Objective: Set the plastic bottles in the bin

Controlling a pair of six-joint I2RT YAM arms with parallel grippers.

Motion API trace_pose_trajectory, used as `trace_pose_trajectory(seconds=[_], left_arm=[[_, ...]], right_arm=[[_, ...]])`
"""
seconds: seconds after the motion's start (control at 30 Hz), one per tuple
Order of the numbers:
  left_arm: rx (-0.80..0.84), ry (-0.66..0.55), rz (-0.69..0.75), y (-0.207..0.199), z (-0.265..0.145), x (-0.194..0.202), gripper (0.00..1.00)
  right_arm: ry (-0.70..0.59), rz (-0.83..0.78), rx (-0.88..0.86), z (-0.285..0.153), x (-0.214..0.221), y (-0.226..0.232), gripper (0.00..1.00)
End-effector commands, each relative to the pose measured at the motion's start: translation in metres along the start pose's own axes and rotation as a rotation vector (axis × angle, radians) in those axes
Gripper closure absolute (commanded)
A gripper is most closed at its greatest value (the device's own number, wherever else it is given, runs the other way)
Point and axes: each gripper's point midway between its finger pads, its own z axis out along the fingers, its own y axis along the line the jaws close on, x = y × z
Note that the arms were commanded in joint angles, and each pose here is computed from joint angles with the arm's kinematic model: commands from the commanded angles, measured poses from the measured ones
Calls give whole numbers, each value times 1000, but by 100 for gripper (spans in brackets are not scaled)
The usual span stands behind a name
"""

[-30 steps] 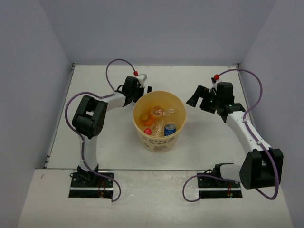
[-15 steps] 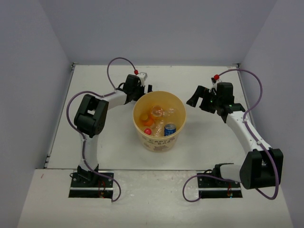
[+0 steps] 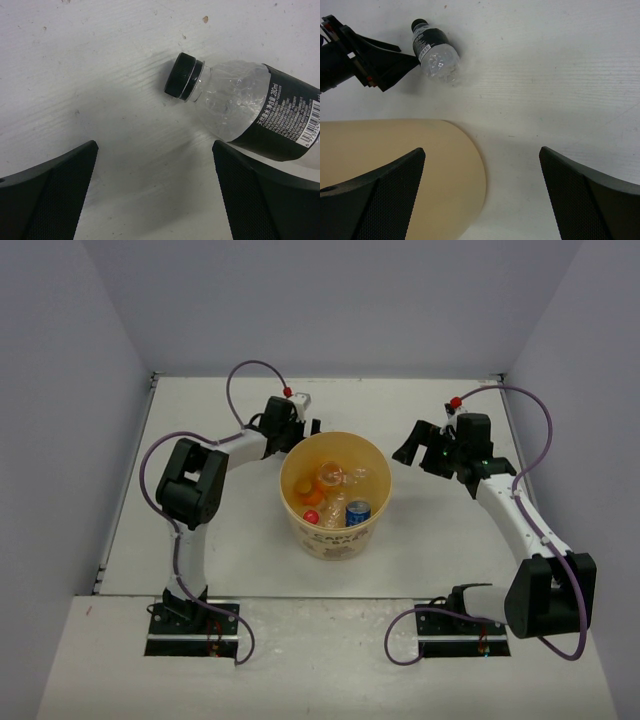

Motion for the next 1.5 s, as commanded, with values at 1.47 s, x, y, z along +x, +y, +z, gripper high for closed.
trace_pose_trajectory(seconds=[1.47], left_arm=[[21, -106, 107, -39, -42, -61, 0]], right_arm=[[208, -58, -84, 13, 101, 46, 1]])
